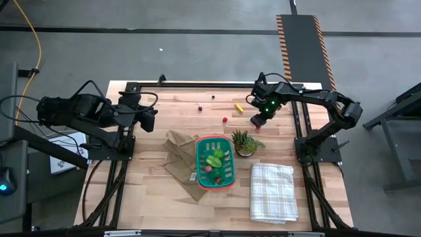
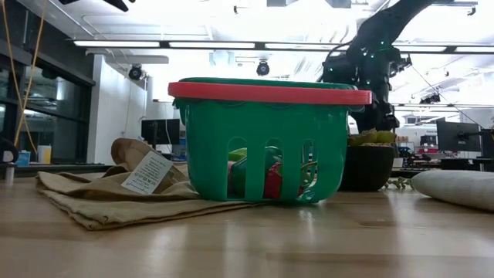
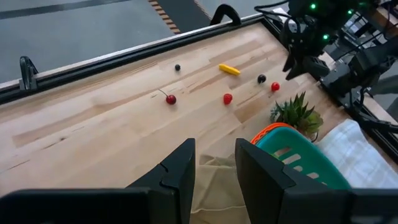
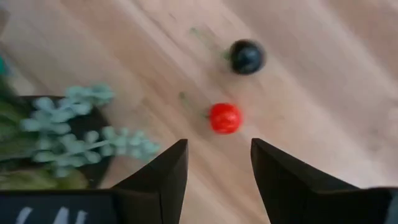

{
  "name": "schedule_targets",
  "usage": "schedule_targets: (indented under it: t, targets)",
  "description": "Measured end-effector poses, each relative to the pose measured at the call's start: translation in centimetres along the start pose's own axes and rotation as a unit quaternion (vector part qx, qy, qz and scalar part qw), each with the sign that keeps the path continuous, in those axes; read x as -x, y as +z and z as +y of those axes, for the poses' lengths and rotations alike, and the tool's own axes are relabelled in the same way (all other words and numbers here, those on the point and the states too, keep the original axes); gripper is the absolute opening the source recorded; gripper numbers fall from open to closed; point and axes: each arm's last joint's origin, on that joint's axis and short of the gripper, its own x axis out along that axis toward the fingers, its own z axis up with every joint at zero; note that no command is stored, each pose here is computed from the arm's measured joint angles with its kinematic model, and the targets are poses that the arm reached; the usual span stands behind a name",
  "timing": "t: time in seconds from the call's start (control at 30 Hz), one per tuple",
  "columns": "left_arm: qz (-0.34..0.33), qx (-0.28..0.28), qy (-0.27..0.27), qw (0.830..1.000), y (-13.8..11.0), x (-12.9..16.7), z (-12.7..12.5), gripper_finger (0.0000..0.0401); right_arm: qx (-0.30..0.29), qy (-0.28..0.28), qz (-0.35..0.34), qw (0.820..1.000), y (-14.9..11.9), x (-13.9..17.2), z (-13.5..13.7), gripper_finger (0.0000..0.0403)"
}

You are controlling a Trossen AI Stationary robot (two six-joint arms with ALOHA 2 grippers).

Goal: Pick and placing Produce into tupperware
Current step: Put the right red cherry into the green basket

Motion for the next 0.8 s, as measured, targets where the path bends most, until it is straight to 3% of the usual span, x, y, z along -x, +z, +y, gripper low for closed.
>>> schedule_targets:
  t: [0.13, 0.33, 0.7, 0.8]
  targets:
    - [-0.013, -0.002, 0.009, 1.000, 0.06, 0.00, 0.07, 0.0101, -0.051, -0.005, -0.004, 0.999, 0.03, -0.06, 0.26, 0.0167]
    - [-0.042, -0.021, 0.029, 0.998, 0.23, 0.01, 0.20, 0.0101, -0.177, -0.028, -0.016, 0.984, 0.09, -0.06, 0.12, 0.0167]
    - [-0.039, -0.165, 0.030, 0.985, 0.28, 0.01, 0.09, 0.0101, -0.400, -0.045, -0.058, 0.913, 0.35, -0.18, 0.62, 0.0167]
    - [-0.039, -0.173, 0.030, 0.984, 0.28, 0.01, 0.09, 0.0101, -0.442, -0.044, -0.061, 0.894, 0.26, -0.25, 0.94, 0.0167]
